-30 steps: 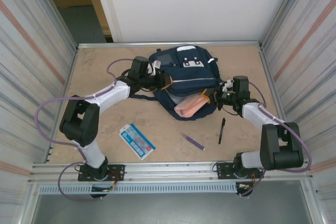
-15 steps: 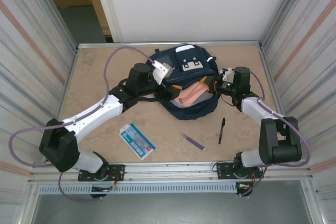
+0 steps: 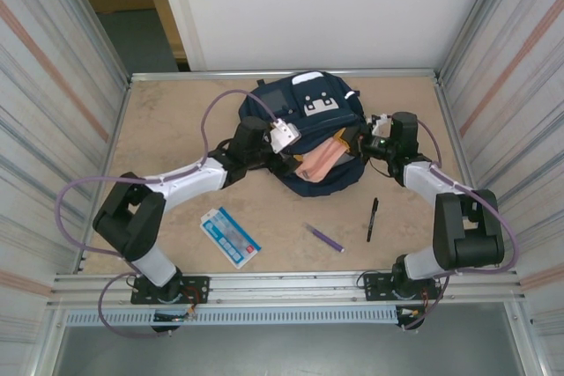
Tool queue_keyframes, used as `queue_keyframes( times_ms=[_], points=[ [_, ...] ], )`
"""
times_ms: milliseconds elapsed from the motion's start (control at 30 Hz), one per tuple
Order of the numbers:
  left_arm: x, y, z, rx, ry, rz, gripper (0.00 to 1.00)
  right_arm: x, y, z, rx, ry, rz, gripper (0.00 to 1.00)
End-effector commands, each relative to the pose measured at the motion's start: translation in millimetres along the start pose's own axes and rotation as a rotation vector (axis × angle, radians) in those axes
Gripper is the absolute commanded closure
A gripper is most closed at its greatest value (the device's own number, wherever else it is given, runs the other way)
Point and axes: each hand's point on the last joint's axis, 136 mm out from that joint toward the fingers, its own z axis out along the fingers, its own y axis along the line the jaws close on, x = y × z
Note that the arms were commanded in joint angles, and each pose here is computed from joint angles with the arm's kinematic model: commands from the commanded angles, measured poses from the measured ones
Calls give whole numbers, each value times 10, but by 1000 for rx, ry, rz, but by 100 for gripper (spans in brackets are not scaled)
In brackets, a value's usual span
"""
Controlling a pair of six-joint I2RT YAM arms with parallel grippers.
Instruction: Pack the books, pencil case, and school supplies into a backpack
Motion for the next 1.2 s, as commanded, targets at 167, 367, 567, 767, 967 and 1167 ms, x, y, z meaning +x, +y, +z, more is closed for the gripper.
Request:
queue_keyframes(
  times_ms=[167, 367, 567, 767, 967, 1167],
  points=[
    [-70, 234, 287, -107, -20, 70, 25, 168, 217, -71, 5, 35, -158, 100],
    [-360, 249, 184, -83, -76, 63, 86, 162, -261, -103, 157, 3, -48, 100],
    [-672, 324, -13, -94, -128, 1, 100, 288, -371, -19, 148, 69, -28, 100],
    [-1045, 375, -269, -99, -235, -57, 100, 87, -441, 113, 149, -14, 81, 98],
    [-1305, 379, -423, -89, -309, -22, 100, -348, -265, 439, 13, -107, 117, 97],
    [-1510, 290, -608, -48, -416, 23, 100, -726, -108, 860, -164, -181, 138, 95]
  ],
)
